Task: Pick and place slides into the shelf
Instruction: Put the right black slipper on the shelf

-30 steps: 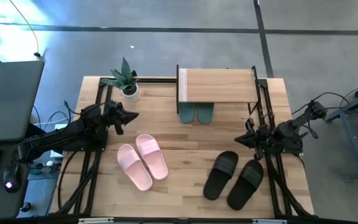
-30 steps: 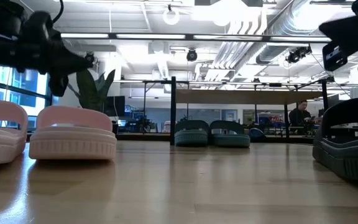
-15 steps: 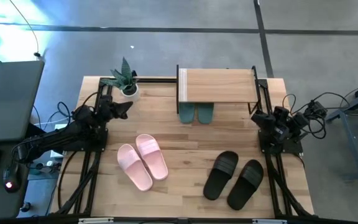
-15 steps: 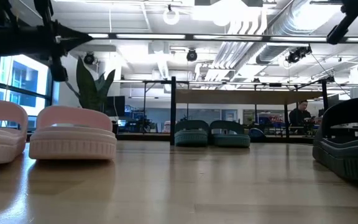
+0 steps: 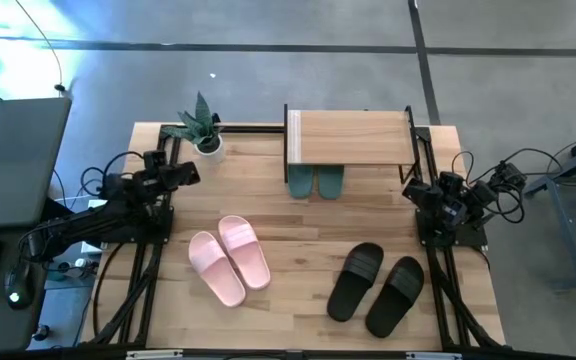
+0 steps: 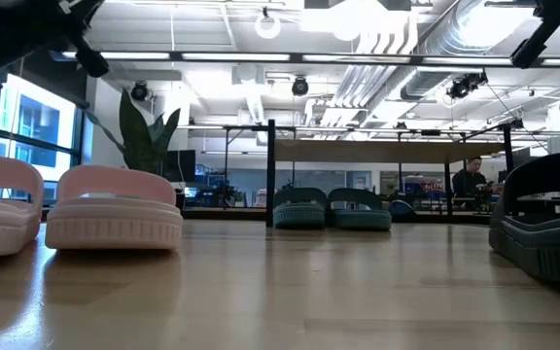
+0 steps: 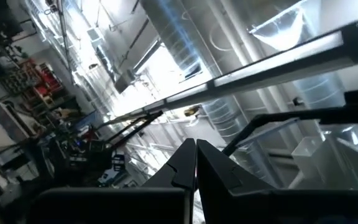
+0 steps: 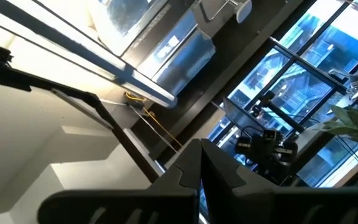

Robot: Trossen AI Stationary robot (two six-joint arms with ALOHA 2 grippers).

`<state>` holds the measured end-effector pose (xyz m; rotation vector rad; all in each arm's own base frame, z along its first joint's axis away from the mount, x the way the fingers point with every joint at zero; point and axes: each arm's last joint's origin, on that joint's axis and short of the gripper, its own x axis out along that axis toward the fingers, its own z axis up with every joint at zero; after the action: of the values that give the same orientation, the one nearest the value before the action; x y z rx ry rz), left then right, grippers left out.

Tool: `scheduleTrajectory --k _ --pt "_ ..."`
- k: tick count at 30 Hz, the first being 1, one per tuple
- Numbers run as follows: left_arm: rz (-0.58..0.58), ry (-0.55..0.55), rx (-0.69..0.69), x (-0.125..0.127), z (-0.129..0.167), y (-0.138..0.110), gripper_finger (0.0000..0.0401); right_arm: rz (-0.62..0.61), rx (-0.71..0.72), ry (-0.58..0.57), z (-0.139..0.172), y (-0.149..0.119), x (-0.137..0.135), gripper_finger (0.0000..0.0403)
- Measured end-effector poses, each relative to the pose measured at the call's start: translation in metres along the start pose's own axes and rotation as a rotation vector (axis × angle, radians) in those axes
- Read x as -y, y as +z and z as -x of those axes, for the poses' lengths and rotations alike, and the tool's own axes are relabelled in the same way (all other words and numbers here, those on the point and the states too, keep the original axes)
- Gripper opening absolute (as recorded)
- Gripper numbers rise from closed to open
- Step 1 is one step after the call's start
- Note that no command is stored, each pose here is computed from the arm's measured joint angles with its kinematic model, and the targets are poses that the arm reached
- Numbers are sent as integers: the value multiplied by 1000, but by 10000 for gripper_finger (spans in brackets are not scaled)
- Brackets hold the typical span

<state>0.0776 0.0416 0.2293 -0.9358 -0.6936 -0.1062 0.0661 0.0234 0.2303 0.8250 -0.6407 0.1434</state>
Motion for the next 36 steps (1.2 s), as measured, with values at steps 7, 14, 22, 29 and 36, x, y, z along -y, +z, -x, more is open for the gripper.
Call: scheduleTrajectory --k 7,14,22,29,36 --pt "-148 -170 25 50 -18 21 3 -32 25 77 0 5 -4 0" --pt "-412 -406 -12 128 -43 49 3 -26 107 269 -1 23 -18 0" --pt "-462 -433 -194 140 -95 62 3 149 14 349 -21 60 -54 0" --pt "-368 -410 -412 115 -137 58 3 261 -193 226 -53 81 -84 0" --pt "-279 -484 -501 117 -154 36 3 344 -341 184 -92 91 -116 0"
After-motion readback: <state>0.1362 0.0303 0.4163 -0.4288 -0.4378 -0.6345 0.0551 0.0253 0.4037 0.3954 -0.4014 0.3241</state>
